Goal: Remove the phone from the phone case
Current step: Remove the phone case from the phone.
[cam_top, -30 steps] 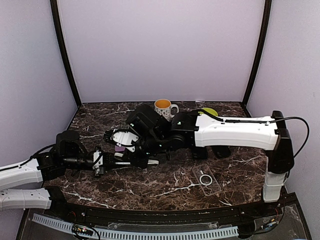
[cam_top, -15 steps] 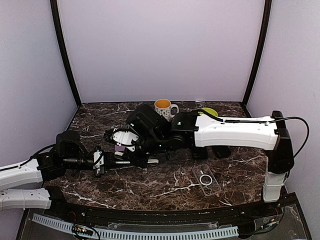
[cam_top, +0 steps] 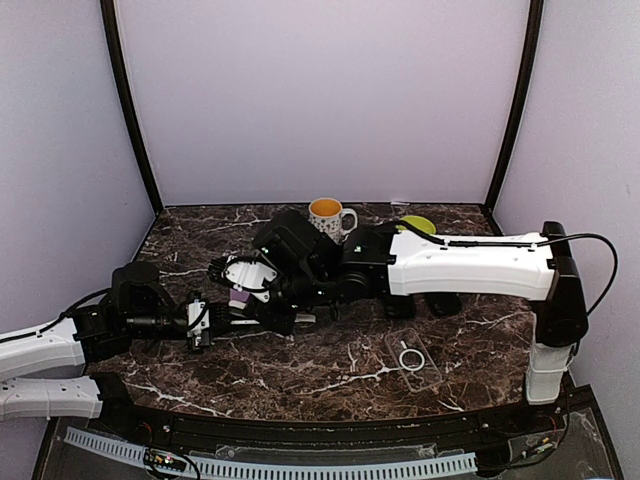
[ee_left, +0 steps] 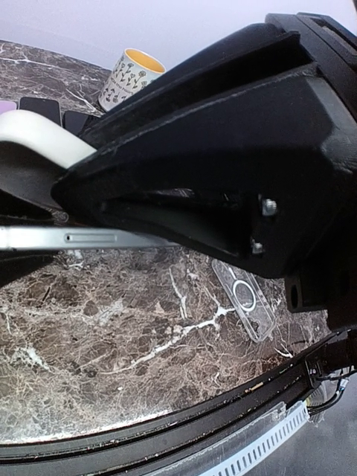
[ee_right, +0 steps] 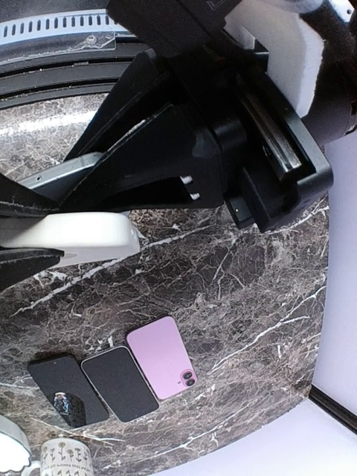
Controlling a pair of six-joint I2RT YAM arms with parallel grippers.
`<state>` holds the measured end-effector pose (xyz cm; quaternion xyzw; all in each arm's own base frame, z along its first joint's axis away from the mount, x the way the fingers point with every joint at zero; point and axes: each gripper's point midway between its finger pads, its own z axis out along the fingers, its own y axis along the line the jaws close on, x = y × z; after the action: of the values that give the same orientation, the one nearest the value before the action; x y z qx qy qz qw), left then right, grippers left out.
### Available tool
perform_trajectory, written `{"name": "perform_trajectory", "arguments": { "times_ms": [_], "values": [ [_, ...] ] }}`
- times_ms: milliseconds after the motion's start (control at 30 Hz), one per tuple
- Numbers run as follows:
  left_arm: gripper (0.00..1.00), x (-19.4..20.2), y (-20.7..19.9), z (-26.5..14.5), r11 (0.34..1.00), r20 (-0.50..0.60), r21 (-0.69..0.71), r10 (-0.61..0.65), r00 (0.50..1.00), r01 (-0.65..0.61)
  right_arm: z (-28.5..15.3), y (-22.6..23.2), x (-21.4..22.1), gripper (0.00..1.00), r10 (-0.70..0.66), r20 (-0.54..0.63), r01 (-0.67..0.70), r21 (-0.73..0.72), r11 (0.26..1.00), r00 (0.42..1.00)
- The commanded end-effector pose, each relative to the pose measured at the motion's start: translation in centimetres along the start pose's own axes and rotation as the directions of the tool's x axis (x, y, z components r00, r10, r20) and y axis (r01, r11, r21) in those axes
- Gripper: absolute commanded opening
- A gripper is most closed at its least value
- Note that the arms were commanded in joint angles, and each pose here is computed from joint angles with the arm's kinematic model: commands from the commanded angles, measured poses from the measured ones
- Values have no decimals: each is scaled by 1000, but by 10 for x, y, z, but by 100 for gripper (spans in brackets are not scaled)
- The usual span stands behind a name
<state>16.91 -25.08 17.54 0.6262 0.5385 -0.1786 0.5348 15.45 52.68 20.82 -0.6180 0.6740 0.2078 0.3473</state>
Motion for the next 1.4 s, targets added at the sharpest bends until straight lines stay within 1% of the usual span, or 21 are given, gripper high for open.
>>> {"name": "perform_trajectory", "arguments": {
  "times_ms": [0,267,567,800,1200,1367],
  "values": [
    [0,-26,59,-16,967,20,-254,40,999,-33,-5,25,19,9,14,-69,-19,-81,997,998],
    [0,-26,63,-18,962,14,-272,40,999,-35,-5,22,28,8,14,-95,-19,-60,998,995],
    [0,-26,63,-19,960,13,-277,40,999,-35,-4,8,41,6,12,-136,-10,17,1000,991],
    [0,-25,65,-20,958,9,-286,40,999,-35,-8,1,51,6,16,-163,-9,42,999,987],
    [0,-25,65,-20,957,7,-289,41,999,-37,-15,-7,79,5,27,-232,-10,75,997,972],
    [0,-26,65,-20,957,10,-288,42,999,-37,-18,-17,90,5,40,-261,-11,111,994,965]
  ]
}}
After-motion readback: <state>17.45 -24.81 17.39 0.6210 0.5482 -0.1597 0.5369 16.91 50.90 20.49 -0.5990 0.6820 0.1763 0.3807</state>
